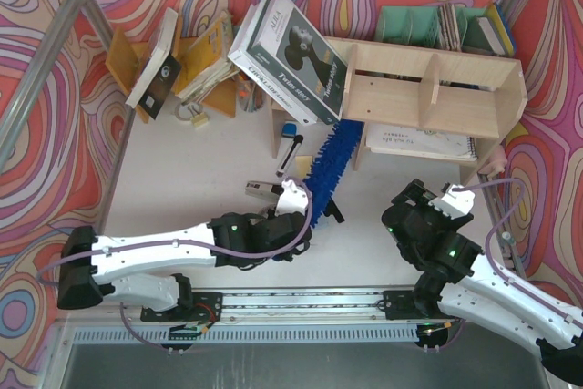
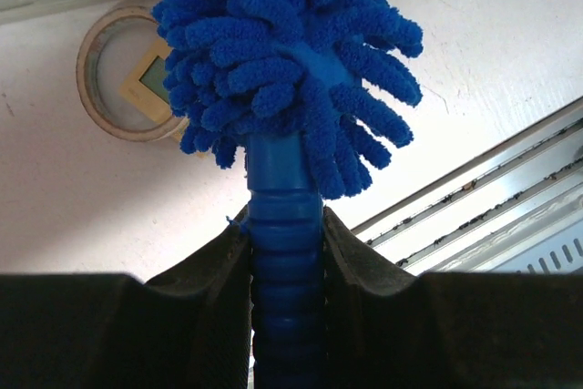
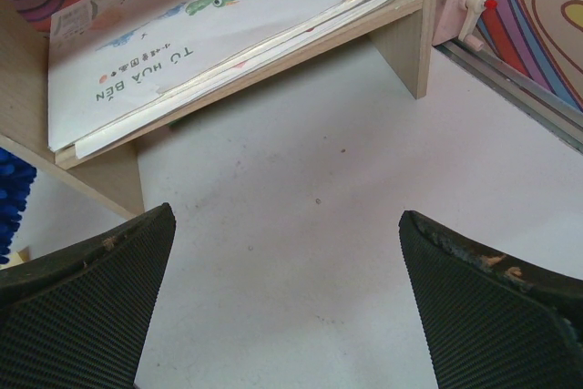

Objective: Dust the bookshelf with a duster

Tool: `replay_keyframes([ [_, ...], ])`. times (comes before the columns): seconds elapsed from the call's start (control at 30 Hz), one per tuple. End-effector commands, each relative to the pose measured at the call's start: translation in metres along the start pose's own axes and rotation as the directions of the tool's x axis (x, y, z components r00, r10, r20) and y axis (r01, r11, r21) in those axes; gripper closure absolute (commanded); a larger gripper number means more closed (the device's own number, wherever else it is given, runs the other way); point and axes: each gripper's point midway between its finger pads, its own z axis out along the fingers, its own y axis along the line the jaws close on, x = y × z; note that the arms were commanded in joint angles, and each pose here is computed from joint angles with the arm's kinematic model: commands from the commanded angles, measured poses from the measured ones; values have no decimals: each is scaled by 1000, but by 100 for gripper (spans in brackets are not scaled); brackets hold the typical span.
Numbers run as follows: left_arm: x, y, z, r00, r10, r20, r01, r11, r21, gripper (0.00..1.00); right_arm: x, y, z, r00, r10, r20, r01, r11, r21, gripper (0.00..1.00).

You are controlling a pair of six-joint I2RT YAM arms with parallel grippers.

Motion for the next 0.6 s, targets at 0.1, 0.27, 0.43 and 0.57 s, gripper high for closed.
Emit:
replay_keyframes([
  [0.1, 62, 4, 21, 983, 24, -182, -26, 1000, -12, 100, 0, -2, 1, 1000, -2, 16, 2, 1000, 11, 1],
  [0.27, 58, 4, 22, 985, 25, -169, -29, 999, -18, 100, 0, -2, 1, 1000, -4, 16, 4, 1000, 11, 1],
  [0.43, 25, 3, 11, 998, 32, -50, -33, 999, -10, 100, 0, -2, 1, 1000, -3, 15, 3, 1000, 10, 1],
  [0.57, -1, 5, -4, 998, 19, 57, -19, 1000, 3, 100, 0, -3, 1, 1000, 2, 16, -2, 1000, 9, 1],
])
